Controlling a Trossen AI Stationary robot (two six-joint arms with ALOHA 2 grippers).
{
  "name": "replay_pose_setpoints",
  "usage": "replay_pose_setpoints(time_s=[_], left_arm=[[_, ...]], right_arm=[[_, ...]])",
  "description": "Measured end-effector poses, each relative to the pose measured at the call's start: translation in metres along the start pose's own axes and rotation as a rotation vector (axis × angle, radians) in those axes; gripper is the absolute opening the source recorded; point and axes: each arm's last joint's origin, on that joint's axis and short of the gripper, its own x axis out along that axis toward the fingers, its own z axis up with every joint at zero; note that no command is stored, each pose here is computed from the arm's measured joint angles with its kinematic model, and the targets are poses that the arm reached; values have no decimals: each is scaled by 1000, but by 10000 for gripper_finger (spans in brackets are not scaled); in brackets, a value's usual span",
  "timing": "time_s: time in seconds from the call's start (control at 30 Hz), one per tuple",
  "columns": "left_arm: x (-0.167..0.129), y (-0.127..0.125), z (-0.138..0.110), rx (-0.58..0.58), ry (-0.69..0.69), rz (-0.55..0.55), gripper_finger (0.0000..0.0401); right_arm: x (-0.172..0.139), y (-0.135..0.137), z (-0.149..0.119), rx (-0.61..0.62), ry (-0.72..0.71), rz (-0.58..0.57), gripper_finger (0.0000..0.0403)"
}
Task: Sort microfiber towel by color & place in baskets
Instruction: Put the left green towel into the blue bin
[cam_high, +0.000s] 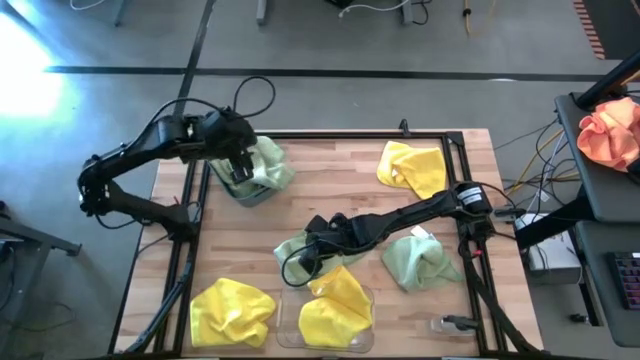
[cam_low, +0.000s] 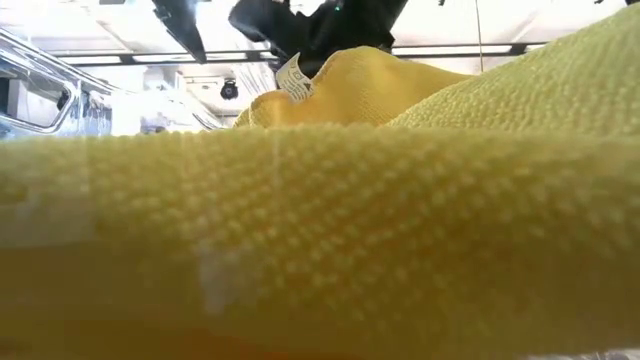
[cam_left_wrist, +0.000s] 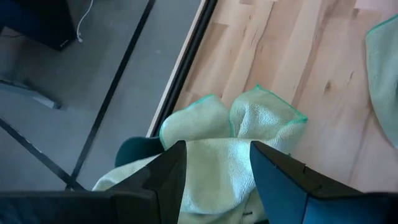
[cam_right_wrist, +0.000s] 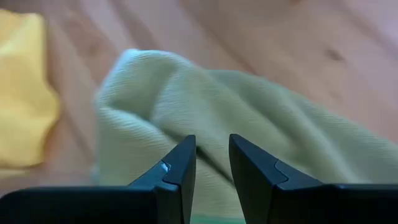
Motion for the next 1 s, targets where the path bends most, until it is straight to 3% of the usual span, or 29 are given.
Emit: replay_pose_setpoints(time_s=[0.3,0.5,0.73,1.0], left_arm=[[-11,2,-12,-34,27,-3,162],[-19,5,-18,-63,20,-2,162],[-27,7,-24,-89,0,-1,162],[-29,8,-26,-96,-7,0,162]], right_arm=[[4,2,-2,2,39,52,91],[28,2,-12,-2,113,74,91],[49,4,-17,3,92,95,83],[52,1,-13,14,84,94,76]])
